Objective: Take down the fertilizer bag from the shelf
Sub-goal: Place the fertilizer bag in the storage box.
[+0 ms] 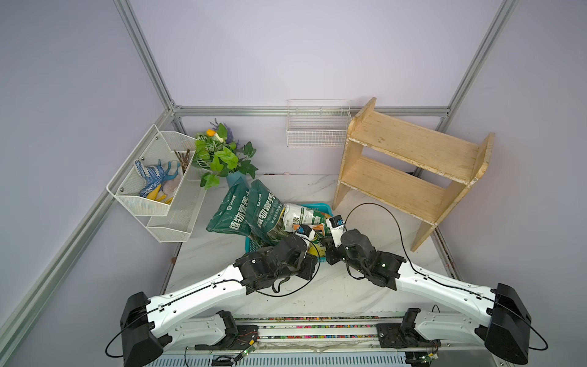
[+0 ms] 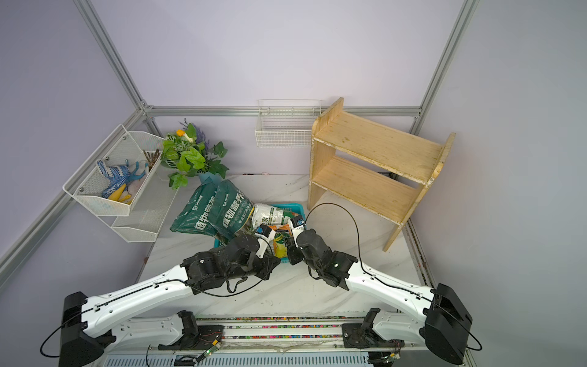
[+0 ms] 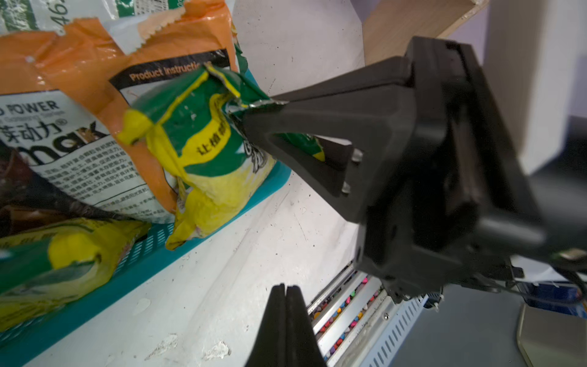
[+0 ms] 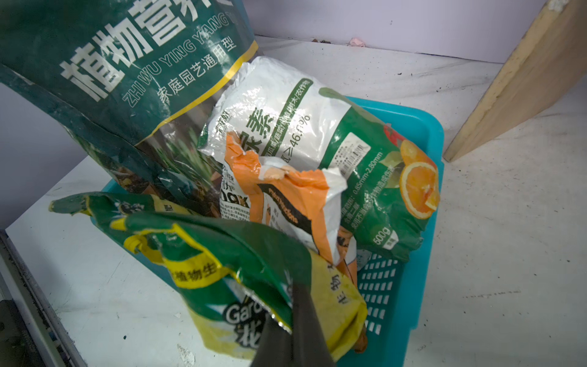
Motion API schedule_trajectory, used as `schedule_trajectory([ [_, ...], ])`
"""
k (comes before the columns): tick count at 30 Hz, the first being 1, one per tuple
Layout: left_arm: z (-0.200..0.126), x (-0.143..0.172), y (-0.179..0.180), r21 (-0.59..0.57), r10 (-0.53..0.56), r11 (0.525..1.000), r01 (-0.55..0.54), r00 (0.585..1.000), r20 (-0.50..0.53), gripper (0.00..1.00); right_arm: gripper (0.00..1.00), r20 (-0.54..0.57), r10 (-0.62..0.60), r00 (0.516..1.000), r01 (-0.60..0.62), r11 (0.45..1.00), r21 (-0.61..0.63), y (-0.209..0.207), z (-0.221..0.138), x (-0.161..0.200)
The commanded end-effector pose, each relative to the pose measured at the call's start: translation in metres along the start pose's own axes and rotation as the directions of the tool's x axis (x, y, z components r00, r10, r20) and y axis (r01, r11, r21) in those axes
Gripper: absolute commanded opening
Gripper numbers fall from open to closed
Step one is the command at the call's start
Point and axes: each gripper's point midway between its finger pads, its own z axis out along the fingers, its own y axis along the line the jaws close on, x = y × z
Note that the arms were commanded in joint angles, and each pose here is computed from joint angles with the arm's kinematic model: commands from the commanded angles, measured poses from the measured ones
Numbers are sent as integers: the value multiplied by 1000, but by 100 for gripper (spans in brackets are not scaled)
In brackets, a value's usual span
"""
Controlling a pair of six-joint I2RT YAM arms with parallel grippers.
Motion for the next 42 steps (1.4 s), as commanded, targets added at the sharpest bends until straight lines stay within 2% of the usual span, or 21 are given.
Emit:
schedule_trajectory([
  [1,14,-4,8,-21,-1,1000,3,997,82,0,0,-9,14,1000,-14,999,-39,5,-2,4],
  [12,61,9,43,-189,-31,981,38,999,43,0,0,-15,16,1000,-16,1000,-26,0,-7,4],
  [15,65,17,74,-296,-81,951,92,996,48,0,0,-15,21,1000,-22,1000,-18,-3,-8,4],
  [20,68,40,126,-387,-181,903,189,982,58,0,0,-24,24,999,-24,1000,-19,-3,-7,7],
  [25,70,54,146,-393,-201,897,203,978,45,0,0,-65,18,998,-20,1000,-25,0,2,15],
  [31,57,46,125,-303,-188,933,194,981,47,0,0,-32,14,999,-14,1000,-17,-3,-5,8],
  [33,44,36,111,-246,-171,952,183,983,70,0,9,5,17,1000,-17,1000,-13,-5,-12,2],
  [34,36,30,105,-228,-165,957,181,983,85,5,15,20,17,1000,-17,1000,-5,-7,-15,-1],
  [36,12,13,90,-174,-145,970,168,980,140,35,18,61,19,998,-20,1000,17,-13,-24,-8],
  [39,-28,-12,74,-108,-125,982,154,963,241,70,21,118,24,993,-28,999,37,-20,-35,-16],
  [41,-55,-26,69,-84,-127,983,161,943,309,85,26,146,28,989,-34,999,39,-22,-41,-19],
  [42,-68,-32,67,-74,-129,984,163,931,341,92,32,156,28,987,-35,999,41,-23,-43,-21],
])
